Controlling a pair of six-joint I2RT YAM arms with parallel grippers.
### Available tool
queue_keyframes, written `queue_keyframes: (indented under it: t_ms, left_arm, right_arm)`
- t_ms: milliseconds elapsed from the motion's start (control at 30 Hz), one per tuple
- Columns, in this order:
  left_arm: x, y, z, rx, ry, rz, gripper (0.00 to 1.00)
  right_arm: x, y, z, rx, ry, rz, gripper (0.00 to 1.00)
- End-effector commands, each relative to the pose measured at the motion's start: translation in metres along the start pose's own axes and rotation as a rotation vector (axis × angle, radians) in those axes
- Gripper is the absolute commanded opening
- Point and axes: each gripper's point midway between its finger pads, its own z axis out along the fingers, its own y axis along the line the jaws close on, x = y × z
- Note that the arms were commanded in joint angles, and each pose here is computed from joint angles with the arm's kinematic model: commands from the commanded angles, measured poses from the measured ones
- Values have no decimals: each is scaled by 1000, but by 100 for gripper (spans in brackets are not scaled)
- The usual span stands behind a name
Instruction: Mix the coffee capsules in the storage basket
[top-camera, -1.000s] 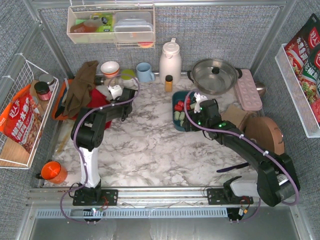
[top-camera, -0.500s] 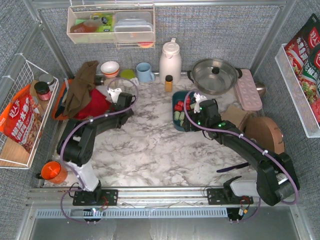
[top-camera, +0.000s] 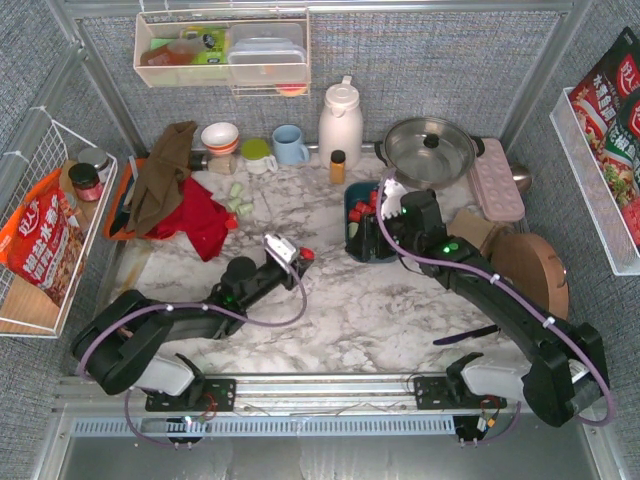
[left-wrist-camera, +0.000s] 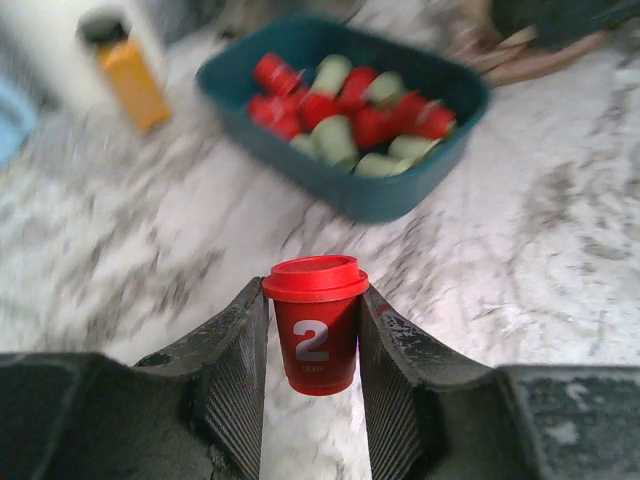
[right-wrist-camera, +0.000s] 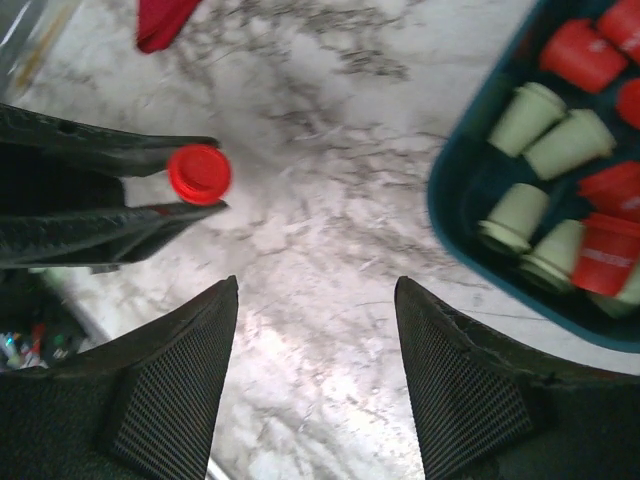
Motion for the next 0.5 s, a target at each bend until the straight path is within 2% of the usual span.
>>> queue_keyframes:
  t_ms: [0, 200, 467]
  left_arm:
    - [-82, -44, -10, 207, -403, 285, 34]
    - [-88, -80, -2, 308, -454, 399, 33]
    - [-89, -92, 1, 332, -466, 418, 33]
  right_arm:
    - [6, 38, -11, -122, 58, 3, 68]
    - [6, 70, -14, -198, 68, -7, 68]
    - [17, 75, -8, -205, 105, -6, 67]
